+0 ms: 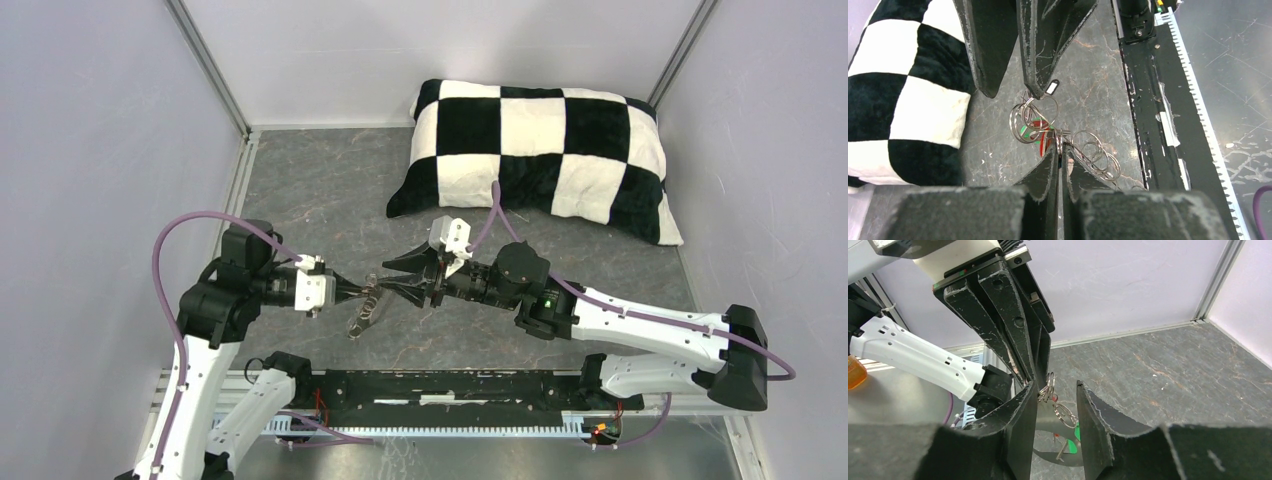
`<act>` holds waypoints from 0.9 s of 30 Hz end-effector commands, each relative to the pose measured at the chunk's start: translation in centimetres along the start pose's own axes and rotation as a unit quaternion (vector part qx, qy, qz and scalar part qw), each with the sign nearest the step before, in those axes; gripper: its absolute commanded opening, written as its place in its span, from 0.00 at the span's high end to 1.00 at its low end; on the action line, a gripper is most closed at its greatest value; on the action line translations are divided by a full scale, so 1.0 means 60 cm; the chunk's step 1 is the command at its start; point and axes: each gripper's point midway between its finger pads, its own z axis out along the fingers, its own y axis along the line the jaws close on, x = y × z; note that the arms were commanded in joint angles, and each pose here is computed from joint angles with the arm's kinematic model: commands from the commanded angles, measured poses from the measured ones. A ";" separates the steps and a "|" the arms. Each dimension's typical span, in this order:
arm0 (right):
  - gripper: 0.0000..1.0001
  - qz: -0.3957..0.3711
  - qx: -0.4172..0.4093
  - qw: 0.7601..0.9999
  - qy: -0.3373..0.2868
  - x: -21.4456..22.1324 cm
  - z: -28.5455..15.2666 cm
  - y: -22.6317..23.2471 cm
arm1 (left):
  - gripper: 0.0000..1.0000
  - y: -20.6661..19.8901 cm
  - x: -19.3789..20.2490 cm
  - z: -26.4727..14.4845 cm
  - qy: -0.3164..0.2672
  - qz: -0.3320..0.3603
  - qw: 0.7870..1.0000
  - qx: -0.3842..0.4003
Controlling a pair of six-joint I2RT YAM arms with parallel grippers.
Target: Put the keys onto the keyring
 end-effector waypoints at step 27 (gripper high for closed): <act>0.55 -0.037 0.037 0.999 0.005 -0.089 -0.064 -0.011 | 0.98 -0.029 0.010 0.025 -0.069 0.066 0.994 0.051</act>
